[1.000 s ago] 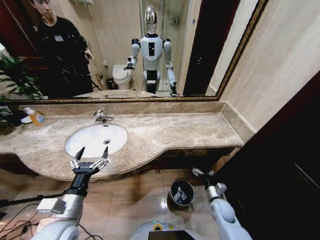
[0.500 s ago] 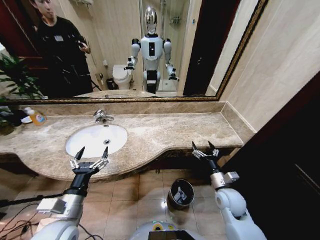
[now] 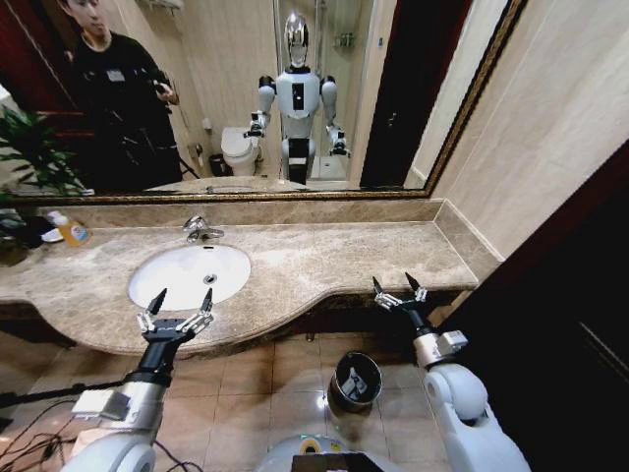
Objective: Pick up the trash from the sink and place it in the trash bin.
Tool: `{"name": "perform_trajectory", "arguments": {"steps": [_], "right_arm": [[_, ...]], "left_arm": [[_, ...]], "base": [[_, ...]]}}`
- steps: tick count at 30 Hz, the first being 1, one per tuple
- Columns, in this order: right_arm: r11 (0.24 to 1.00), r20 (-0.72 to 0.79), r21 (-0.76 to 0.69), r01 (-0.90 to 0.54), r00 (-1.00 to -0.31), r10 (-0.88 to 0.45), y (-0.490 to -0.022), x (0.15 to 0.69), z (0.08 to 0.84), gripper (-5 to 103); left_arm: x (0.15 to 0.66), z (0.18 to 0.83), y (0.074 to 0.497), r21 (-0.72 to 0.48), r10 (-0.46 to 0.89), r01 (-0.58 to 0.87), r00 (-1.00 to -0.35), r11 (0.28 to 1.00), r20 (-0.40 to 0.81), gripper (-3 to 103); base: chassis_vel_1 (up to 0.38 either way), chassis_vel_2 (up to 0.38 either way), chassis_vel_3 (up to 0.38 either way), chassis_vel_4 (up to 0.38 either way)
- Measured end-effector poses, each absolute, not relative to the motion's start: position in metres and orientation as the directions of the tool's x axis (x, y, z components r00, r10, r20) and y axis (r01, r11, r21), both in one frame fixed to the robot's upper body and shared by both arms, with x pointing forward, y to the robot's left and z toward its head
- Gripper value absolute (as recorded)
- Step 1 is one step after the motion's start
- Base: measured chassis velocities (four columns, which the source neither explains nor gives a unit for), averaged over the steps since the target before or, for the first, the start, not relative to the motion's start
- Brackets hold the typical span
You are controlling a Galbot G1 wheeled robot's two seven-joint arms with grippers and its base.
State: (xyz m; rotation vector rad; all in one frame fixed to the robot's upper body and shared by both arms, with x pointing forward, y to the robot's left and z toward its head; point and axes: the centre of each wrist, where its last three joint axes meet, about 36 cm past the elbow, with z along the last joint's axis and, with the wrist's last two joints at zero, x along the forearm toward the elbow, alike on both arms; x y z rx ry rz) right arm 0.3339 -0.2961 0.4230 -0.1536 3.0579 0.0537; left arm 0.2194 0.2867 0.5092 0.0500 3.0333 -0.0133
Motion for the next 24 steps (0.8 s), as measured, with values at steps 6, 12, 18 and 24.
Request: {"name": "perform_trajectory", "arguments": {"steps": [6, 12, 18, 24], "right_arm": [[0.998, -0.045, 0.046, -0.032, -0.999, -0.030, -0.320, 0.335, 0.424, 100], [0.998, -0.054, 0.056, -0.011, -0.999, -0.008, -0.321, 0.334, 0.430, 100], [0.998, -0.041, 0.056, -0.024, -0.999, -0.021, -0.316, 0.331, 0.438, 100], [0.999, -0.033, 0.032, -0.026, -0.999, -0.025, -0.311, 0.331, 0.439, 100]], "left_arm": [[0.219, 0.509, 0.287, -0.007, 0.032, 0.033, -0.994, 0.999, -0.108, 100], [0.219, 0.509, 0.287, -0.007, 0.032, 0.033, -0.994, 0.999, -0.108, 100], [0.219, 0.509, 0.287, -0.007, 0.032, 0.033, -0.994, 0.999, -0.108, 100], [0.219, 0.509, 0.287, -0.007, 0.032, 0.033, -0.994, 0.999, -0.108, 100]], "base": [[0.000, 0.000, 0.000, 0.000], [0.000, 0.000, 0.000, 0.000], [0.000, 0.000, 0.000, 0.000], [0.000, 0.000, 0.000, 0.000]]}}
